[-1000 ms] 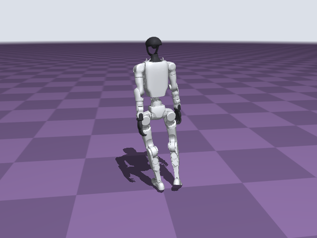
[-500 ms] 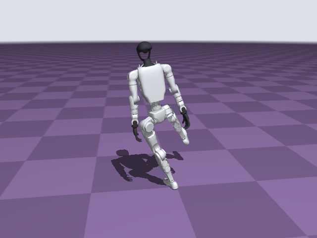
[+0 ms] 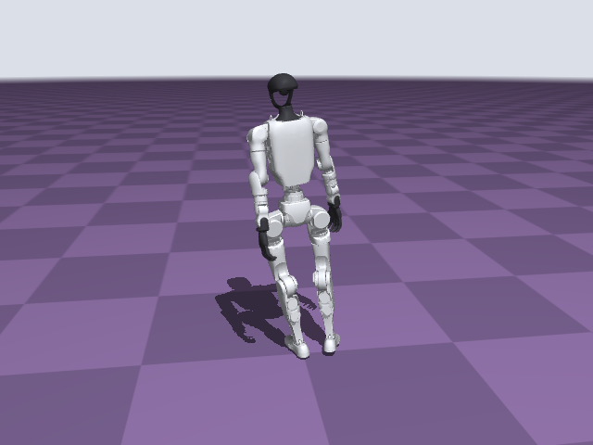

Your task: In place motions

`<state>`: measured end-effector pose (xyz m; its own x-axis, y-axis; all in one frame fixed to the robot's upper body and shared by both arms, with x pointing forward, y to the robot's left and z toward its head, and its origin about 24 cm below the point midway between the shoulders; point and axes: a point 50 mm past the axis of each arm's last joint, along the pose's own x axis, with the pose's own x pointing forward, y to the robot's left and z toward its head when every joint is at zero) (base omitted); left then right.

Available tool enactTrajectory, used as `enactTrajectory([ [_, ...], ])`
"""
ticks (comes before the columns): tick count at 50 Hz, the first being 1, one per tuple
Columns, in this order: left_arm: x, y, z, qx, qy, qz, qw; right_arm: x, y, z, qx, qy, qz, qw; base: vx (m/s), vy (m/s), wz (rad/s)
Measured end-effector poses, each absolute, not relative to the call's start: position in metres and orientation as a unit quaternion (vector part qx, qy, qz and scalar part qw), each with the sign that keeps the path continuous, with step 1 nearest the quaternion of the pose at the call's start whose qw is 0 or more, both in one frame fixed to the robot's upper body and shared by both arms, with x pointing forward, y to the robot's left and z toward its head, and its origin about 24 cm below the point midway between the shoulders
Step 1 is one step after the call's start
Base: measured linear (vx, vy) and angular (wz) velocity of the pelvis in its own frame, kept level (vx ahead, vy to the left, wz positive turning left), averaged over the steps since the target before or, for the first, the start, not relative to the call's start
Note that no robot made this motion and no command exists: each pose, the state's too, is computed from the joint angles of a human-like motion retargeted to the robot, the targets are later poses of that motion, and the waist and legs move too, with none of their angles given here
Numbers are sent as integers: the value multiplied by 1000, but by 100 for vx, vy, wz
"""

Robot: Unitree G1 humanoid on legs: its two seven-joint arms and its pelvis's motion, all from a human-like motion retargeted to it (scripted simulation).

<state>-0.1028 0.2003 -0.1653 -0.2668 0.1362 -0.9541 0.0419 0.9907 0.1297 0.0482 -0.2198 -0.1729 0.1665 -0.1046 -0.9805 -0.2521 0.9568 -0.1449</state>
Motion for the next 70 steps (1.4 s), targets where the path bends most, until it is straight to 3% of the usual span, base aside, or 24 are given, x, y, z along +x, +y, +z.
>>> enactTrajectory([
  [10, -48, 189, -178, 45, 741, 16, 670, 79, -214, -170, -183, 598, 96, 775, -4, -16, 6],
  [21, 15, 189, -180, 52, 664, -23, 746, 1, -224, -172, -147, 714, 49, 683, 1, -19, 16],
  [34, -58, 204, -174, 60, 736, 27, 673, -28, -244, -166, -117, 749, -28, 652, 4, -25, -15],
  [40, -45, 205, -176, 91, 709, 14, 700, -5, -251, -165, -101, 729, -60, 674, -12, -3, -68],
  [50, 1, 202, -178, 101, 658, 6, 746, 45, -254, -164, -149, 680, -2, 718, -12, 26, -81],
  [60, -73, 185, -175, 55, 752, 22, 656, 87, -237, -163, -218, 618, 77, 752, 6, -1, -42],
  [64, -86, 182, -172, 62, 766, 8, 640, 68, -235, -167, -205, 636, 67, 741, 5, -18, 84],
  [70, -103, 185, -168, 70, 774, 4, 629, -7, -239, -169, -157, 719, 29, 677, 9, -29, 124],
])
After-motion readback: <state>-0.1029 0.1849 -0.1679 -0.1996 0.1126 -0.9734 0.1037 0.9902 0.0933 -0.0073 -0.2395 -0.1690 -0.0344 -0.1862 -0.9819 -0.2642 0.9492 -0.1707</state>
